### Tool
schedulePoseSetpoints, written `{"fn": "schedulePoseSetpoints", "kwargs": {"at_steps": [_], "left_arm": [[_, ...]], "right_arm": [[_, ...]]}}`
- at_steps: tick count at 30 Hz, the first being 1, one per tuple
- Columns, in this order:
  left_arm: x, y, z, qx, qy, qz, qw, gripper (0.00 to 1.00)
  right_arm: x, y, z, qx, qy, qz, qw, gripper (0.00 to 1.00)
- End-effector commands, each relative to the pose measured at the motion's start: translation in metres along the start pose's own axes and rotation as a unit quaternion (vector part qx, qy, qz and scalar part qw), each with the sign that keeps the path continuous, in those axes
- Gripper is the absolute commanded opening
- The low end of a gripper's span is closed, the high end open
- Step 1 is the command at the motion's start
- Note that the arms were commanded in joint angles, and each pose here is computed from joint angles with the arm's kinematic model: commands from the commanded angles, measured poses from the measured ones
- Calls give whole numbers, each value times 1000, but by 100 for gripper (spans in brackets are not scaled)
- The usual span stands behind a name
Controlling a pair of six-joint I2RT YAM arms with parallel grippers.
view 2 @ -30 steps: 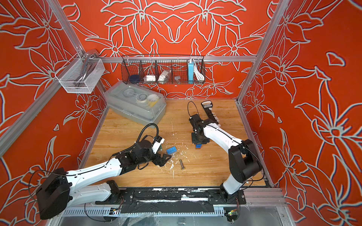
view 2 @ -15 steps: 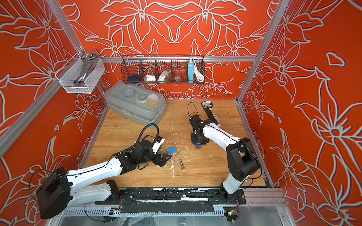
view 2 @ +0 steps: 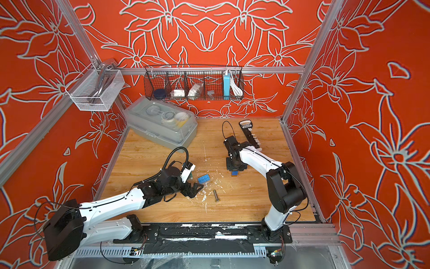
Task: Assemble a spoon with lego
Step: Assemble the lego brick with the lego brick.
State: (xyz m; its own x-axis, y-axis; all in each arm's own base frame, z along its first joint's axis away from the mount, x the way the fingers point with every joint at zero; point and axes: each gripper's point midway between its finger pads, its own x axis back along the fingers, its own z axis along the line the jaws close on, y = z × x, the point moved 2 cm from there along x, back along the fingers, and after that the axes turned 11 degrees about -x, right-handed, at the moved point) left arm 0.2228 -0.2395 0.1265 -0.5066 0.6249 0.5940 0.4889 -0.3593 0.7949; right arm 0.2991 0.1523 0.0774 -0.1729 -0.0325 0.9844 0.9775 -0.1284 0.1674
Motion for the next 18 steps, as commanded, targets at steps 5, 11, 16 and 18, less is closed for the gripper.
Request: {"fn": "schedulePoseSetpoints", "kwargs": {"at_steps": [5, 11, 16, 18], "left_arm": [[1, 1, 0, -10, 5, 0, 1000, 98], [5, -1, 2, -11, 11, -3, 1000, 98], [6, 0, 3, -11, 15, -4, 1000, 98], [7, 0, 2, -11, 15, -5, 1000, 99]], "right_arm": [[-53, -42, 2, -6, -8, 97, 995, 24], [-47, -43, 11, 14, -21, 92, 995, 27], [-32, -41, 23, 21, -12, 83, 996, 35], [-25, -38, 25, 23, -11, 78, 997, 39]]}}
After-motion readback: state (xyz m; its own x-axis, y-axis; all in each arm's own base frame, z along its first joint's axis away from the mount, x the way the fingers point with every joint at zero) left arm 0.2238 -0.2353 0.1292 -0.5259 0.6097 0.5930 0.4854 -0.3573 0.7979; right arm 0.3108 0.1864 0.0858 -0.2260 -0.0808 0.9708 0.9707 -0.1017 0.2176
